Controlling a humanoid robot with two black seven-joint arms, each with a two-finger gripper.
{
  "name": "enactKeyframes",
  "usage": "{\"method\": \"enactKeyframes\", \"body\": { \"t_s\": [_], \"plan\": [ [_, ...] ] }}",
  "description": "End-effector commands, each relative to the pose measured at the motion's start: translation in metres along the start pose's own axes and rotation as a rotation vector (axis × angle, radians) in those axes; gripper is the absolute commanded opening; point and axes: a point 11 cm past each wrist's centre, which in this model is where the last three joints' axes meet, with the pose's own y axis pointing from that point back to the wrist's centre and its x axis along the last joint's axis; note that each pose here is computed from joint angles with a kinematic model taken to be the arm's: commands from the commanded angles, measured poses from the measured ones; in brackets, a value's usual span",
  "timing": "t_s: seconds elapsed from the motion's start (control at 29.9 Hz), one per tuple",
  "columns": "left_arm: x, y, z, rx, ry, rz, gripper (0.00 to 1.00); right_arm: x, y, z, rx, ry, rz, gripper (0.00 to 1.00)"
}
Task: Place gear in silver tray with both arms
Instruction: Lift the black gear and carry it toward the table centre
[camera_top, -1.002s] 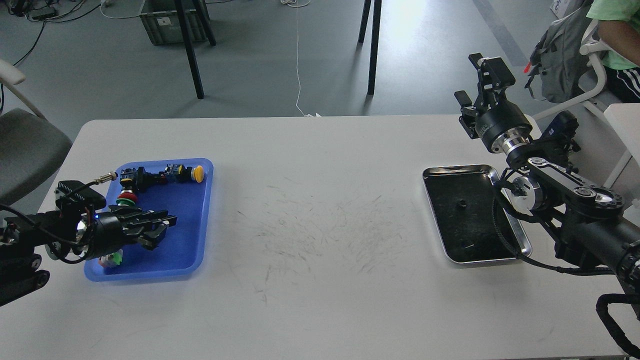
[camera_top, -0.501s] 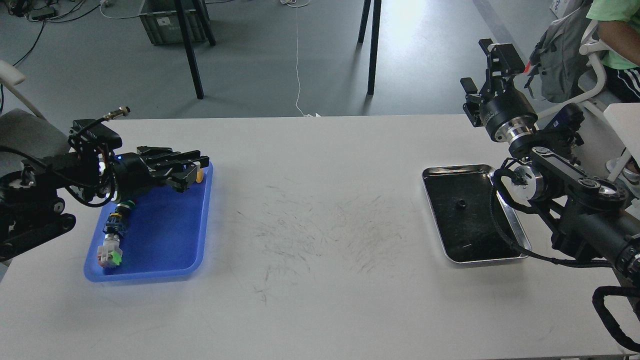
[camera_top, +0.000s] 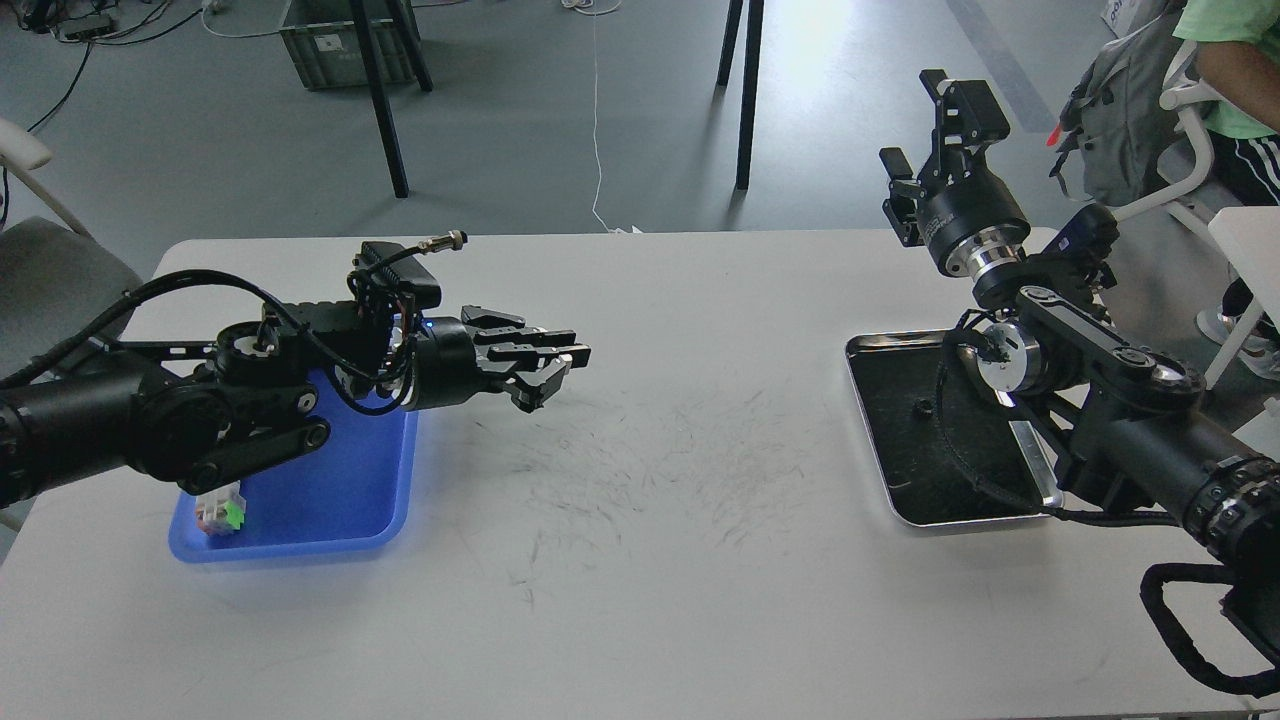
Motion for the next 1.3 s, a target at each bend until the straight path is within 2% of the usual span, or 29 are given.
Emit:
{"method": "enactKeyframes", "body": {
  "t_s": [0.0,0.33,0.63,1.04,1.27],
  "plan": [
    [-0.001,-0.029,0.017,-0.040,-0.022,-0.017,0.24,-0.001,0.000,0.001,-0.003,0.003,-0.003,0.94],
    [-0.010,-0.080,0.073,-0.171,-0.052,-0.052,0.25,0.000,0.001,0.002,-0.007,0.010,-0.005,0.94],
    [-0.014,-0.099,0.093,-0.205,-0.055,-0.054,0.26,0.004,0.002,0.001,-0.008,0.018,-0.005,0.94],
    [-0.020,-0.107,0.099,-0.208,-0.046,-0.056,0.28,0.005,0.002,0.001,-0.008,0.022,-0.005,0.94],
    [-0.021,-0.106,0.097,-0.203,-0.043,-0.058,0.35,0.005,0.002,0.001,-0.009,0.022,-0.008,0.94]
  ]
}}
